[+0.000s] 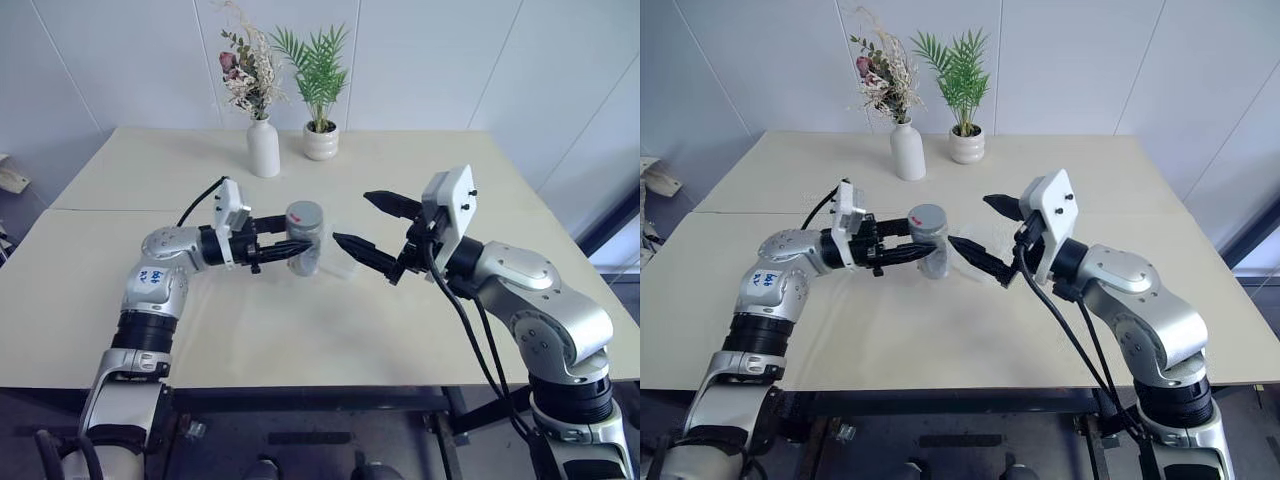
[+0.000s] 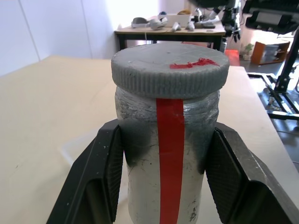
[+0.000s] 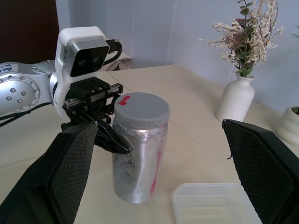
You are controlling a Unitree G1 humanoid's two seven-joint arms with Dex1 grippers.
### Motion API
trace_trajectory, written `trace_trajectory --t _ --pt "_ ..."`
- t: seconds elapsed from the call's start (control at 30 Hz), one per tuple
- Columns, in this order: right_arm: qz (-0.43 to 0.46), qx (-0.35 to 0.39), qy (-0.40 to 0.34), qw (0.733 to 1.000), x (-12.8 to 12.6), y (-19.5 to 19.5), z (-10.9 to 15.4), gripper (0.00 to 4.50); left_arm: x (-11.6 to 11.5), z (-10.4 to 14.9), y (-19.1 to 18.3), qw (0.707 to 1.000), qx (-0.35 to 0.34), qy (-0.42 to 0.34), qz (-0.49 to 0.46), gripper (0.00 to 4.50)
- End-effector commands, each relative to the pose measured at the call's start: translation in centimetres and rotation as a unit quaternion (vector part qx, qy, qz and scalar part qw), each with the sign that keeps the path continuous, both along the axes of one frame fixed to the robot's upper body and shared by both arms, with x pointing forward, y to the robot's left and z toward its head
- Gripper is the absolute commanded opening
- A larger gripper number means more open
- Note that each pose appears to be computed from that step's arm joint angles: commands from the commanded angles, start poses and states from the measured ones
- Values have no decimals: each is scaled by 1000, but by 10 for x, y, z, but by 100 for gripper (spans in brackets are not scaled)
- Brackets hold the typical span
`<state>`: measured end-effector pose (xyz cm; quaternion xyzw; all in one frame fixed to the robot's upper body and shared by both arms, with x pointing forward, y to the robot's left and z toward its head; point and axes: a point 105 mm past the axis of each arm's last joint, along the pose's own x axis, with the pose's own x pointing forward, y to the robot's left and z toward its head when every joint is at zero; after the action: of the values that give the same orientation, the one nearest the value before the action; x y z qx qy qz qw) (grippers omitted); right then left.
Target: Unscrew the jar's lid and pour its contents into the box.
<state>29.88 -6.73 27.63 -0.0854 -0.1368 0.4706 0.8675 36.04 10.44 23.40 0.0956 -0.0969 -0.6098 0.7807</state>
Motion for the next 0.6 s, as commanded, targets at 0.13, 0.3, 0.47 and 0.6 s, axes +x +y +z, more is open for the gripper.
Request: trace_trajectory --t 0.13,0.3,0.47,0.6 --pt "7 -3 -23 1000 -3 11 13 450 -7 10 -19 999 -11 -25 -47 211" --pt "-21 22 -16 999 3 22 15 450 -2 6 -31 999 -25 -15 -36 211" --pt "-43 31 -4 999 6 32 11 450 -3 7 -39 998 -33 -23 -46 211" --pt "-54 20 1 998 8 34 4 450 -5 8 -42 997 -32 -27 -60 211"
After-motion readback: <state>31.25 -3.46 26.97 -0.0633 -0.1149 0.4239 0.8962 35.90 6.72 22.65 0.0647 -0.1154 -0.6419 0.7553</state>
